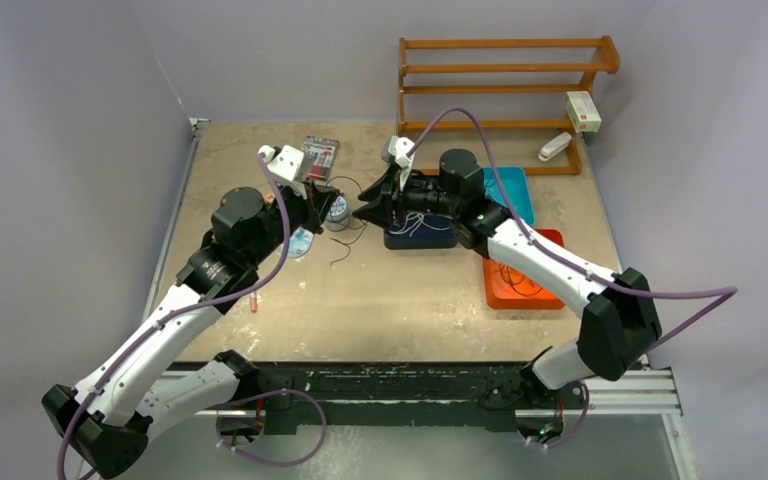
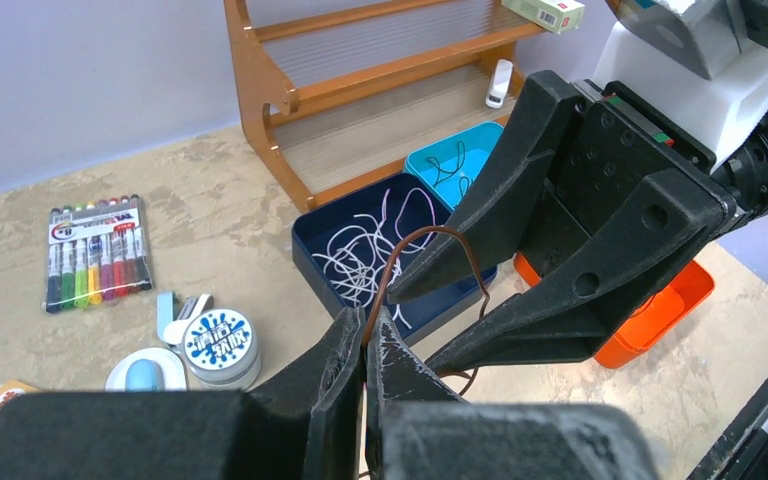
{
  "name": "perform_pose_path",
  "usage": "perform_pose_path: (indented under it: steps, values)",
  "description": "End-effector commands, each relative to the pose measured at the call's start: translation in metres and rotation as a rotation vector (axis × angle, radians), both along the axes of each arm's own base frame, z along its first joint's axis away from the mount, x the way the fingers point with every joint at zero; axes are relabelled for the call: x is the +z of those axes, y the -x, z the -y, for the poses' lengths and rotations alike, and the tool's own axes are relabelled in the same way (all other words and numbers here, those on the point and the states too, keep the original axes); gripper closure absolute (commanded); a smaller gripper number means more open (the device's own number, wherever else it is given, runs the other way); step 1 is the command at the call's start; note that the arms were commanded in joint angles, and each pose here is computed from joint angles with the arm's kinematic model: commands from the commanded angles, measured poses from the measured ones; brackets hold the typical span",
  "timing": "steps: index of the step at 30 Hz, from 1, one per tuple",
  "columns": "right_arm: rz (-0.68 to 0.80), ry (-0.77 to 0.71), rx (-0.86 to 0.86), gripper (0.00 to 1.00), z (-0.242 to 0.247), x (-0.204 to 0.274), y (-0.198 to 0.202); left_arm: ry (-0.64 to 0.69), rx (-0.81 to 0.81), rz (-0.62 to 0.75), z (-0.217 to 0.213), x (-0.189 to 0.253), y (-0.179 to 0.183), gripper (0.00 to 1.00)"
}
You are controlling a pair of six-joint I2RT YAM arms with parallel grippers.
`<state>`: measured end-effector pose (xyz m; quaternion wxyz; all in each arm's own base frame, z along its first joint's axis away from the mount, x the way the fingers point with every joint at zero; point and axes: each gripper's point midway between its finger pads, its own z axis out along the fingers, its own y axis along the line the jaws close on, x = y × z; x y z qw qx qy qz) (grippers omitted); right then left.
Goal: Untangle the cables
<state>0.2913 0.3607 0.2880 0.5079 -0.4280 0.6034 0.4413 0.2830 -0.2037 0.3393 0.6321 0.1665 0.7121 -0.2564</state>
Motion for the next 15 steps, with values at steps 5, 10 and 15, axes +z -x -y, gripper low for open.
perform_pose_path:
  steps: [5, 10, 15]
  values:
    - [0.110, -0.057, 0.055, 0.55, 0.001, 0.027, 0.014, 0.048, -0.018, 0.058, 0.005, 0.030, 0.001, 1.00]
    - [0.154, -0.107, -0.015, 0.53, 0.012, 0.044, 0.013, 0.040, -0.017, 0.053, 0.005, 0.027, -0.001, 1.00]
    - [0.184, -0.145, -0.041, 0.49, 0.018, 0.055, 0.017, 0.038, -0.019, 0.048, 0.006, 0.025, -0.001, 1.00]
